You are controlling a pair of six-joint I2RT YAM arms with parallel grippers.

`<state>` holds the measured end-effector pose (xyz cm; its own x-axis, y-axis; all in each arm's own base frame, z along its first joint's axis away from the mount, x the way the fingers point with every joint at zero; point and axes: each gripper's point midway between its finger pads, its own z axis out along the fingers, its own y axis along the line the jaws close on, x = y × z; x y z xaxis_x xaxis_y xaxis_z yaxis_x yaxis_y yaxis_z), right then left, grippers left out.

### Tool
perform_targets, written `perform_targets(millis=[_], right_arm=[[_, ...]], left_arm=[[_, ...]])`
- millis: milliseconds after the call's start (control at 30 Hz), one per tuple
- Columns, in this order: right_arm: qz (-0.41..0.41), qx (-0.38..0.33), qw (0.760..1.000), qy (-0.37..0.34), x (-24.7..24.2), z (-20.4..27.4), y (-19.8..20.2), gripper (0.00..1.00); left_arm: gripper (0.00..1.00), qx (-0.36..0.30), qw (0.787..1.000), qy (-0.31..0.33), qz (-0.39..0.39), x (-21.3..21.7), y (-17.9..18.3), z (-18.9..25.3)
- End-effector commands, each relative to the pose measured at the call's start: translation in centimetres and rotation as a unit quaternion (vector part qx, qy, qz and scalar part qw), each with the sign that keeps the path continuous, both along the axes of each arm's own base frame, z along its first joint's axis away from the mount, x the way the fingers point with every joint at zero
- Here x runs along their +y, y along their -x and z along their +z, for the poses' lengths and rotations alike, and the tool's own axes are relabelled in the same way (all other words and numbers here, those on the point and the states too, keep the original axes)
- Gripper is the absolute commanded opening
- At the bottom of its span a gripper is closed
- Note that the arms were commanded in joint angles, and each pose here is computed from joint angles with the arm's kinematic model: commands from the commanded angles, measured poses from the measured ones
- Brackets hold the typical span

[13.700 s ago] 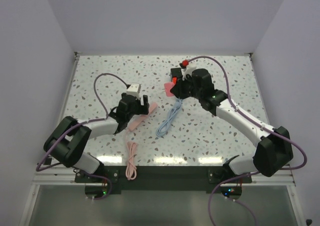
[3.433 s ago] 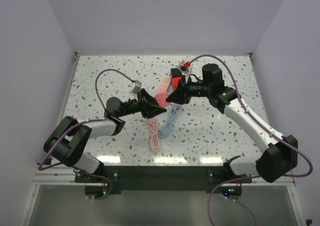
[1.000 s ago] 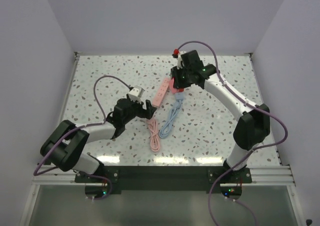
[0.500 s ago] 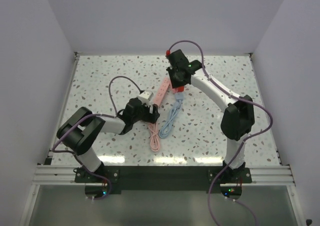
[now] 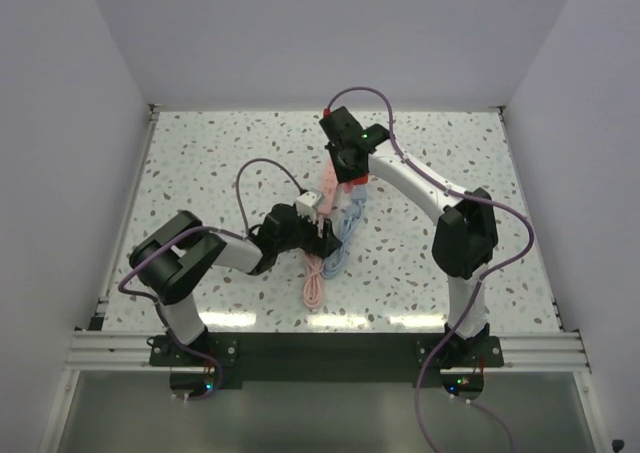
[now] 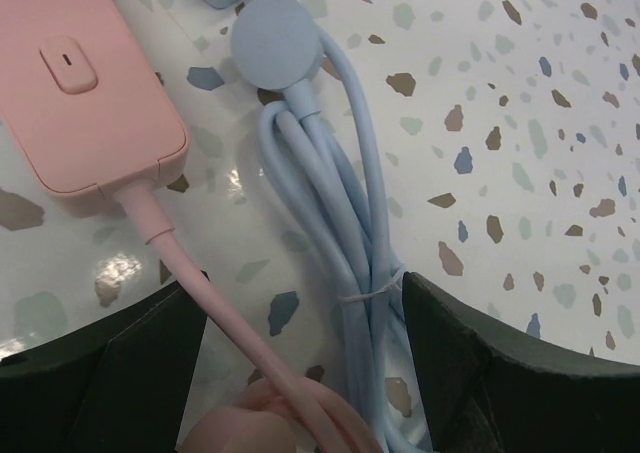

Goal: Insert the plug

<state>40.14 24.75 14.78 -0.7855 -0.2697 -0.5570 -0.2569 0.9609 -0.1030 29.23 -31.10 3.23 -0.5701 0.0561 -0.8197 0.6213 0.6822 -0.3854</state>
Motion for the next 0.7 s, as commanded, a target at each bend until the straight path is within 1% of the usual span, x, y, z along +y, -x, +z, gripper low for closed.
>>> perform_targets(millis=[0,67,200,300,400,500,567,633,667], right_arm=[[-0.022,-0.026,0.999,-0.004,-0.3,2.0,-0.4,0.0],[-0.023,-0.026,0.999,-0.001,-0.4,2.1,-0.4,0.0],[-0.024,-0.019,1.0,0.007,-0.7,1.7,-0.1,0.0],[-0.026,-0.015,0.999,0.014,-1.0,1.4,0.3,0.0],[-0.028,-0.01,0.999,0.024,-1.4,1.2,0.6,0.0],[-0.032,-0.007,0.999,0.039,-1.8,1.1,0.7,0.0],[-0.033,-0.008,0.999,0.043,-1.9,1.3,0.8,0.0],[-0.032,-0.009,0.998,0.047,-1.8,1.5,0.9,0.0],[-0.033,-0.008,0.998,0.052,-2.0,1.5,1.0,0.0]], left_arm=[[0.82,0.005,0.998,0.043,-0.047,-3.1,1.4,1.4],[0.82,0.011,0.997,0.05,-0.056,-3.7,1.8,1.3],[0.82,0.008,0.994,0.079,-0.081,-5.9,2.3,2.6],[0.82,0.002,0.992,0.084,-0.098,-7.6,2.5,3.0],[0.82,0.004,0.991,0.084,-0.105,-8.2,2.5,2.6],[0.84,-0.002,0.993,0.075,-0.095,-7.6,2.4,2.5],[0.87,-0.017,0.996,0.06,-0.067,-6.5,1.8,3.1],[0.9,-0.031,0.998,0.037,-0.029,-4.4,1.1,2.9],[0.91,-0.045,0.998,0.045,-0.02,-3.7,0.9,4.3]])
